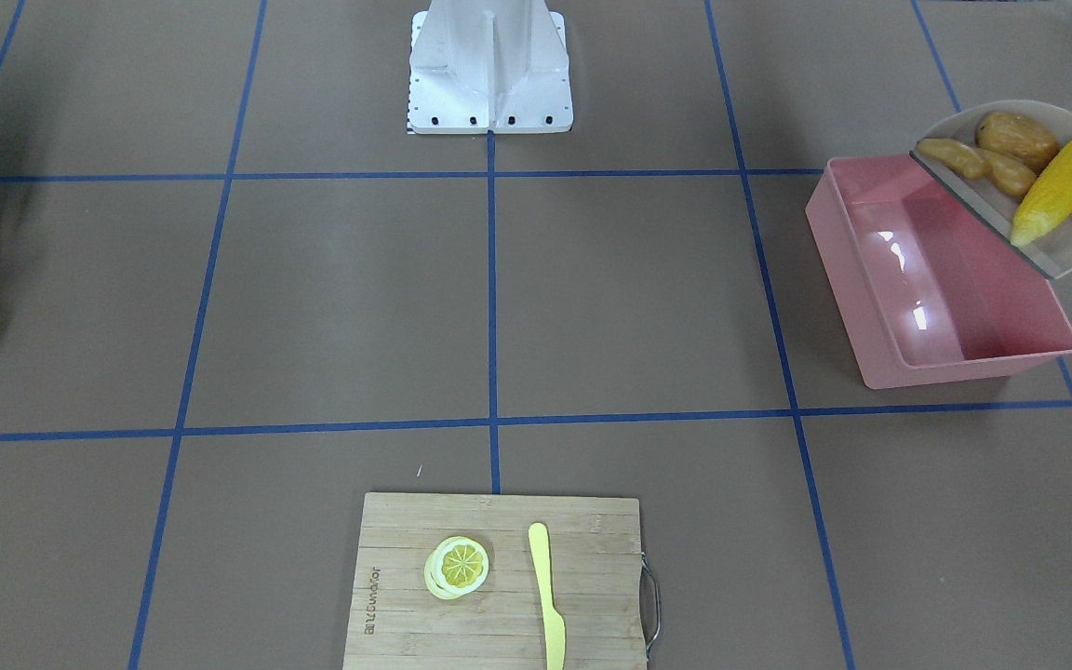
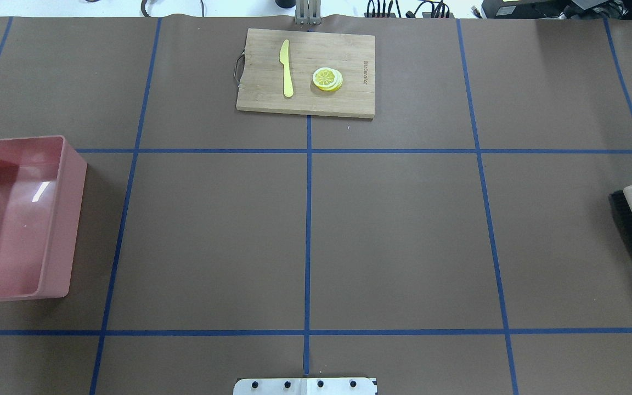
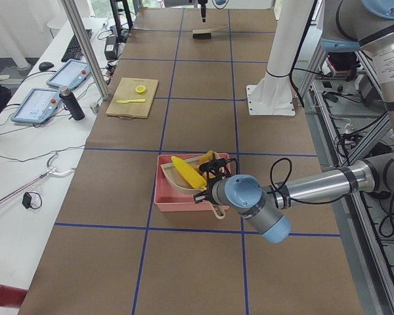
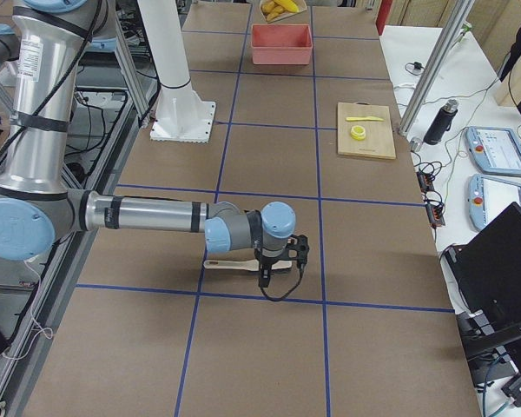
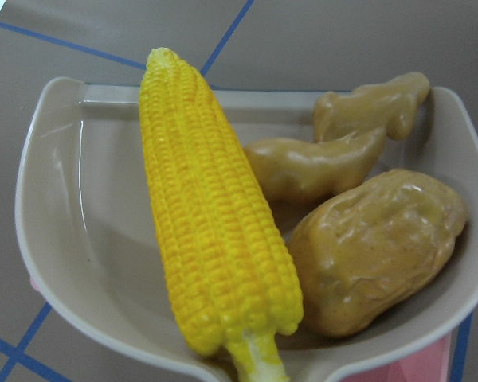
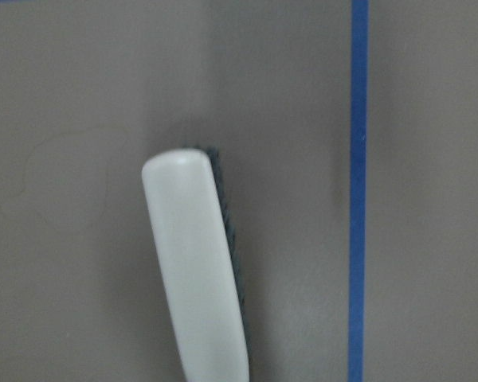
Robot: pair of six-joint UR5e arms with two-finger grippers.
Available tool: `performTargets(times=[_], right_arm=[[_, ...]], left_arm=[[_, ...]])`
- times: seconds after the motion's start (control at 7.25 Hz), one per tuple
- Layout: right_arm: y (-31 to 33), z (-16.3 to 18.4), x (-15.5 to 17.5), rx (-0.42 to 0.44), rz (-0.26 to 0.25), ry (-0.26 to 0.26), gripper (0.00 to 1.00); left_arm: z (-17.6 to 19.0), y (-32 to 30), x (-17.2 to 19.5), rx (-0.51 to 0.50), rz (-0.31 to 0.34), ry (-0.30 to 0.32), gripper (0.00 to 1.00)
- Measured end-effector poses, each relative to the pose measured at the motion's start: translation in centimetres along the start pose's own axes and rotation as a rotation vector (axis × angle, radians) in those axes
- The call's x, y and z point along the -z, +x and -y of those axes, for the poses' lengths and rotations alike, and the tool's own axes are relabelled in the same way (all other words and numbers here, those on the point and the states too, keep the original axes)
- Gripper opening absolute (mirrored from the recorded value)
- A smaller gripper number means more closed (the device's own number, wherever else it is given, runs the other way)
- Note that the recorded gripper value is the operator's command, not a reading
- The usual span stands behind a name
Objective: Sweep and dump trash into bin
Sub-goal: 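Tip the dustpan with the left gripper to dump items into the bin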
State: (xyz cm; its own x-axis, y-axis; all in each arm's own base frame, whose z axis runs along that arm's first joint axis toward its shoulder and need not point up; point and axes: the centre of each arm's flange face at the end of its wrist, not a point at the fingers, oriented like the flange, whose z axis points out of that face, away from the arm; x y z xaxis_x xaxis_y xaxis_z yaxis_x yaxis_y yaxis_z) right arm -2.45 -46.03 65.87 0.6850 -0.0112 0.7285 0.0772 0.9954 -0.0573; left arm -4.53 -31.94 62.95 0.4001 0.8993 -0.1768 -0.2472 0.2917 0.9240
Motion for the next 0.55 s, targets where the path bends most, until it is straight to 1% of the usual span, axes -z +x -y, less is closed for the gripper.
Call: performTargets(times=[0.14, 0.28, 0.41, 0.55], right_arm=[[1.4, 3.8, 2.0, 0.042, -0.035, -0.007, 1.0], [3.3, 6.4, 3.3, 0.065, -0.06, -0.012, 1.0], [4.9, 7.8, 4.3, 0.07, -0.07, -0.013, 1.0], [6.0, 8.3, 4.8, 0.065, -0.075, -0.01, 1.0]], left_arm=[[0.3, -0.3, 0.3, -0.03, 0.033, -0.012, 0.0], [0.9, -0.6, 0.6, -0.059, 0.072, -0.023, 0.0], [1.7, -0.8, 1.1, -0.096, 0.12, -0.039, 0.0], [2.4, -1.1, 1.5, -0.148, 0.161, -0.057, 0.0]])
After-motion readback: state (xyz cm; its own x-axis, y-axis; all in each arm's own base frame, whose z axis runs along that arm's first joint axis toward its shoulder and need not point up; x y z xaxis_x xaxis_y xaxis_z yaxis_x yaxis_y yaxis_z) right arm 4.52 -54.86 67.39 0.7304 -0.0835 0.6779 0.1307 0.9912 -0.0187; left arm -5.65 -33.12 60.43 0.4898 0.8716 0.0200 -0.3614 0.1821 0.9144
